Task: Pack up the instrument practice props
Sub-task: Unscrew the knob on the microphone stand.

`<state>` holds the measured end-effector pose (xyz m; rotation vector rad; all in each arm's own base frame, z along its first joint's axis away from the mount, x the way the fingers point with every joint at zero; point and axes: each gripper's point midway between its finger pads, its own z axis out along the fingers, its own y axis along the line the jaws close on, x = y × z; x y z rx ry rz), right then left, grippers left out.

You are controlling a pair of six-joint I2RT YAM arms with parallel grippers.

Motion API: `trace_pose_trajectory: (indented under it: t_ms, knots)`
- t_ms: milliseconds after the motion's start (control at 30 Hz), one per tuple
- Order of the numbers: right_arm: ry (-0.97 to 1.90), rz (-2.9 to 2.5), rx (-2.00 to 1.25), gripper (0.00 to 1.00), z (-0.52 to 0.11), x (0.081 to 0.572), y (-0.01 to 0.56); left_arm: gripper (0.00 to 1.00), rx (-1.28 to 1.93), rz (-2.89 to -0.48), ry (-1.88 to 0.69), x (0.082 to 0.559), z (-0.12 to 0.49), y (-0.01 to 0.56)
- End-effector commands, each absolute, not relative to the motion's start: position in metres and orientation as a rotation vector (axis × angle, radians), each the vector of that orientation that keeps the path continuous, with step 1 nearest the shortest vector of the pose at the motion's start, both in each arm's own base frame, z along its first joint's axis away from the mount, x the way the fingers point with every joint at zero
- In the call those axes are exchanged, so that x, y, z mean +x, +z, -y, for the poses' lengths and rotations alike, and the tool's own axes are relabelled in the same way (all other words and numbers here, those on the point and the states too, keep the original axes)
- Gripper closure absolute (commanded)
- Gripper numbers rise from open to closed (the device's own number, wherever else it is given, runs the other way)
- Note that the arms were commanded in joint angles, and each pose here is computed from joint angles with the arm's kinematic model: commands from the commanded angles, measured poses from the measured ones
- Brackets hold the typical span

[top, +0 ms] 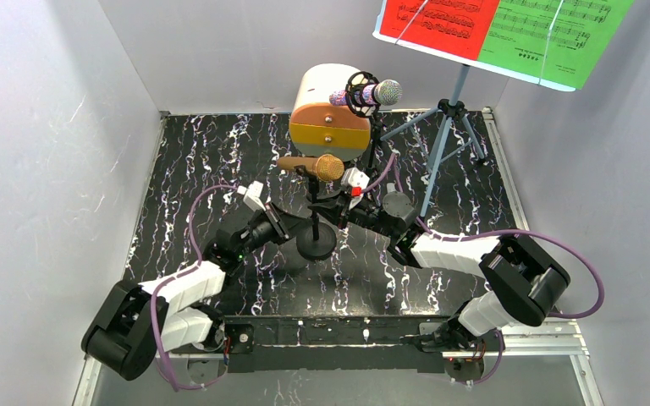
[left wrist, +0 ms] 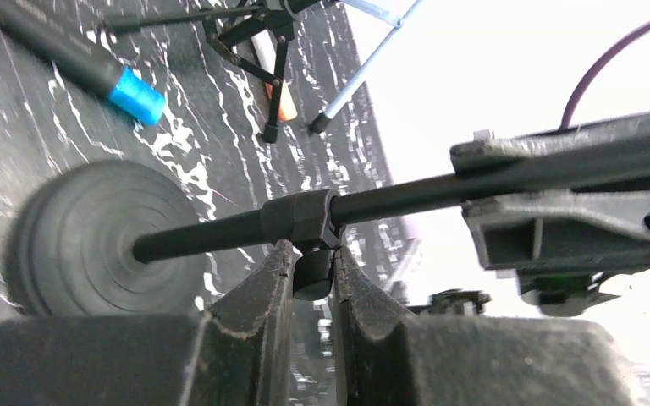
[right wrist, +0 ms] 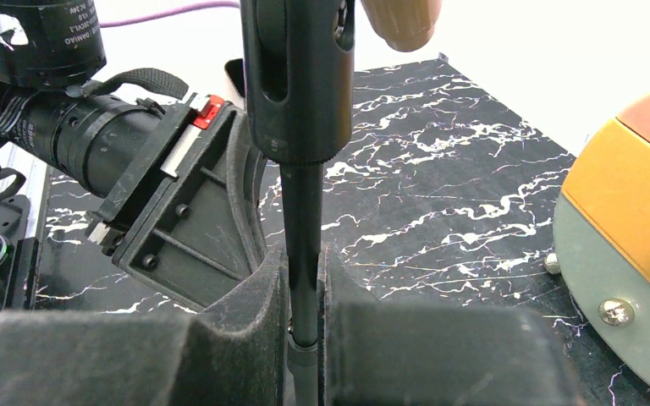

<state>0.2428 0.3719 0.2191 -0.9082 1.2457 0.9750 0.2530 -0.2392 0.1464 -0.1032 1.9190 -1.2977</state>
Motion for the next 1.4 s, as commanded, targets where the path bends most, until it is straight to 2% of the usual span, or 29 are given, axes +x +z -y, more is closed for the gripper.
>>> trace_pose_trajectory:
  t_ms: [0, 100, 233, 267, 400, 567, 600, 867, 1100, 1367]
  knots:
    - [1.062, -1.402, -1.041, 0.99, -0.378, 0.213, 0.166, 1.00, -0.783, -2.042, -1.394, 0.266, 0.221, 0.118]
    - [1.060, -1.412, -1.041, 0.99, -0.379, 0.213, 0.164, 1.00, -1.014, -2.019, -1.487, 0.263, 0.218, 0.115]
    - [1.050, -1.425, -1.038, 0.99, -0.379, 0.215, 0.163, 1.00, -1.069, -1.972, -1.543, 0.264, 0.218, 0.129]
    - [1.049, -1.424, -1.038, 0.99, -0.380, 0.216, 0.164, 0.96, -1.064, -1.959, -1.541, 0.265, 0.217, 0.133]
    - [1.049, -1.428, -1.039, 0.99, -0.380, 0.215, 0.163, 0.62, -0.874, -2.035, -1.328, 0.270, 0.207, 0.135]
    - [1.045, -1.430, -1.036, 0.99, -0.380, 0.216, 0.163, 0.38, -0.475, -2.091, -0.985, 0.276, 0.187, 0.150]
    - [1.044, -1.429, -1.036, 0.99, -0.380, 0.215, 0.164, 0.35, -0.361, -2.091, -0.918, 0.276, 0.183, 0.152]
    - [1.041, -1.422, -1.033, 0.99, -0.379, 0.216, 0.166, 0.25, 0.222, -1.979, -0.691, 0.263, 0.172, 0.176]
    - [1.053, -1.420, -1.030, 0.99, -0.379, 0.214, 0.166, 0.24, 0.674, -1.677, -0.458, 0.252, 0.161, 0.202]
    - [1.051, -1.415, -1.024, 0.99, -0.378, 0.214, 0.167, 0.22, 0.916, -1.355, -0.284, 0.249, 0.170, 0.211]
